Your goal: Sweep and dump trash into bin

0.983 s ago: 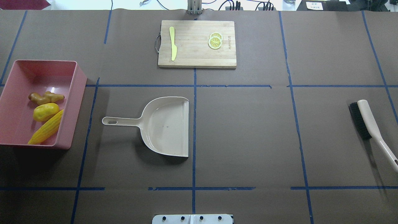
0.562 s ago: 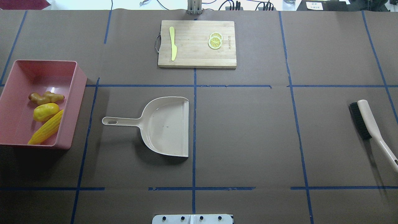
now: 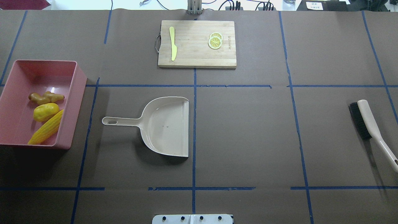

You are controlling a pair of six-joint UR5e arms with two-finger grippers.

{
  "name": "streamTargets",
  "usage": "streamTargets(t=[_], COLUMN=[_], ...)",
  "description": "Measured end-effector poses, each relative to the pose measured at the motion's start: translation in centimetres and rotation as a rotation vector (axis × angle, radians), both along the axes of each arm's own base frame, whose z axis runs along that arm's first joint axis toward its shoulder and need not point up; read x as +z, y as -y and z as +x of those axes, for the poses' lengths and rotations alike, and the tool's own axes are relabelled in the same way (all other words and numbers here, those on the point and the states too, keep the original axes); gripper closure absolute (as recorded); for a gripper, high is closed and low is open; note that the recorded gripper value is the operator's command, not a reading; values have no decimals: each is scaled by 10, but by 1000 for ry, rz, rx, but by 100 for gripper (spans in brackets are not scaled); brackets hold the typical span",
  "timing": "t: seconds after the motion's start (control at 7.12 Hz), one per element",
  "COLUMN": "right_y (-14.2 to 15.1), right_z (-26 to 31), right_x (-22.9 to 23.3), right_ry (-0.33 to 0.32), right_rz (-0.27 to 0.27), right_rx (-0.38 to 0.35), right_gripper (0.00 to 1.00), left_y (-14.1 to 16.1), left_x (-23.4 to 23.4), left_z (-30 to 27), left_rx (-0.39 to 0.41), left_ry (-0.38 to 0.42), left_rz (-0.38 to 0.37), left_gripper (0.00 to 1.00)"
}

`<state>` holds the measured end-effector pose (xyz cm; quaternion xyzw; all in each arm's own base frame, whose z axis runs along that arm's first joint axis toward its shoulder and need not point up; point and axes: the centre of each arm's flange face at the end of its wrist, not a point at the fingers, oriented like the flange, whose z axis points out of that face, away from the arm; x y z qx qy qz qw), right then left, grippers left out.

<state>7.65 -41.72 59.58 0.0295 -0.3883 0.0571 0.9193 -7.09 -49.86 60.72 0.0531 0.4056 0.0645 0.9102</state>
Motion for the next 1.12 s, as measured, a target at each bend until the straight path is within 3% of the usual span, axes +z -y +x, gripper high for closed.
streamTargets(t=[1.12], right_y=[5], right_z=[-14], right_x=[-1], right_ry=[1], right_rz=[5], right_rx=[-29], right_gripper=[0], left_y=[2], left_x=[6], left_z=[5], left_rx=[12], left_ry=[10], left_rz=[16], left_gripper=[0])
